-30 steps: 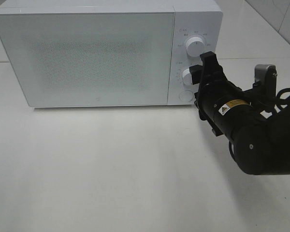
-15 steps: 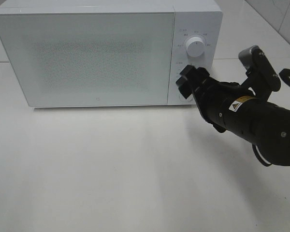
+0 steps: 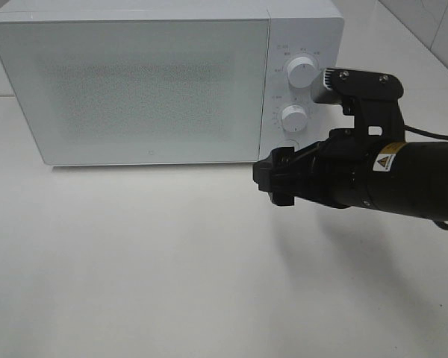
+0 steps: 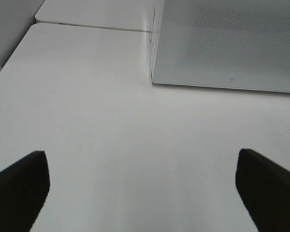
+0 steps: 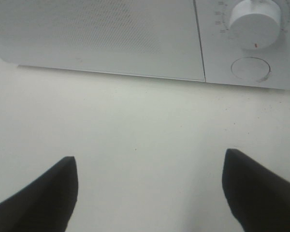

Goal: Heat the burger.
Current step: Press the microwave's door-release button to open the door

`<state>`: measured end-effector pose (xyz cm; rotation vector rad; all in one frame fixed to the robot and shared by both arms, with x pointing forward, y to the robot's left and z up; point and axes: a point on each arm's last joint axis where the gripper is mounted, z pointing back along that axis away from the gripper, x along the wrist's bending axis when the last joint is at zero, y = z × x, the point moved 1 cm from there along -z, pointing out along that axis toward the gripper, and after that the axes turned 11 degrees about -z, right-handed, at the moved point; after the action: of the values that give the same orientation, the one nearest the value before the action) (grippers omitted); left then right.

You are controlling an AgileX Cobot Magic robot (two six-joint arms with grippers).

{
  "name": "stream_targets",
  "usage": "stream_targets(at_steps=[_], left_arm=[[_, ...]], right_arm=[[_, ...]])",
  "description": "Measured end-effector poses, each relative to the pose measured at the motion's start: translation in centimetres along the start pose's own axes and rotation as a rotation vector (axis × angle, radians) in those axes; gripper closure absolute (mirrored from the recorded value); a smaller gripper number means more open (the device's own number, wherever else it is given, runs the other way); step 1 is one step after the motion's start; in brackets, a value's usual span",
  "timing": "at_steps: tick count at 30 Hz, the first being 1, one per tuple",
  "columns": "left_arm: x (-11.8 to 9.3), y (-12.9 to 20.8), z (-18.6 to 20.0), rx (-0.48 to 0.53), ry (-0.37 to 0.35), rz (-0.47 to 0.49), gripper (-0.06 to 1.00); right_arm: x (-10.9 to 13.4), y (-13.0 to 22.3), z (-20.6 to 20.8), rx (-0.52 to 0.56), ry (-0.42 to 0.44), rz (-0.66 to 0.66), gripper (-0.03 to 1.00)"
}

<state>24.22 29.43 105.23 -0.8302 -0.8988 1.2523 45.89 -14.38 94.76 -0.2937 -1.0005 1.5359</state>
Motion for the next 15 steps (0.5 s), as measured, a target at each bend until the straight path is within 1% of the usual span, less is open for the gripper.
stream_targets(at_steps=[1,3,4,5,6,8,9,10,12,13,15], left_arm=[[0.0,0.0,0.0,0.0,0.0,0.0,-0.05],[0.0,0.0,0.0,0.0,0.0,0.0,-0.05],[0.0,0.0,0.0,0.0,0.0,0.0,-0.05],[0.0,0.0,0.0,0.0,0.0,0.0,-0.05],[0.0,0.0,0.0,0.0,0.0,0.0,-0.05],[0.0,0.0,0.0,0.0,0.0,0.0,-0.05],[0.0,0.0,0.0,0.0,0.0,0.0,-0.05],[0.0,0.0,0.0,0.0,0.0,0.0,-0.05],[0.0,0.0,0.0,0.0,0.0,0.0,-0.05],[0.0,0.0,0.0,0.0,0.0,0.0,-0.05],[0.0,0.0,0.0,0.0,0.0,0.0,-0.05]], right_arm=[[0.0,0.0,0.0,0.0,0.0,0.0,0.22],[0.3,0.0,1.1,0.037,-0.022,0.073,0.22],[0.3,0.0,1.1,0.037,-0.022,0.073,0.22],[0.5,0.1,1.9,0.072,-0.029,0.129,0.22],[0.5,0.1,1.9,0.072,-0.029,0.129,0.22],[0.4,0.4,3.3,0.145,-0.024,0.192,0.22],[0.4,0.4,3.3,0.145,-0.024,0.192,0.22],[0.3,0.7,4.1,0.19,-0.015,0.22,0.22],[0.2,0.8,4.7,0.21,-0.01,0.232,0.22],[0.1,0.9,5.6,0.246,0.0,0.25,0.22],[0.0,1.0,6.0,0.263,0.004,0.257,0.22]])
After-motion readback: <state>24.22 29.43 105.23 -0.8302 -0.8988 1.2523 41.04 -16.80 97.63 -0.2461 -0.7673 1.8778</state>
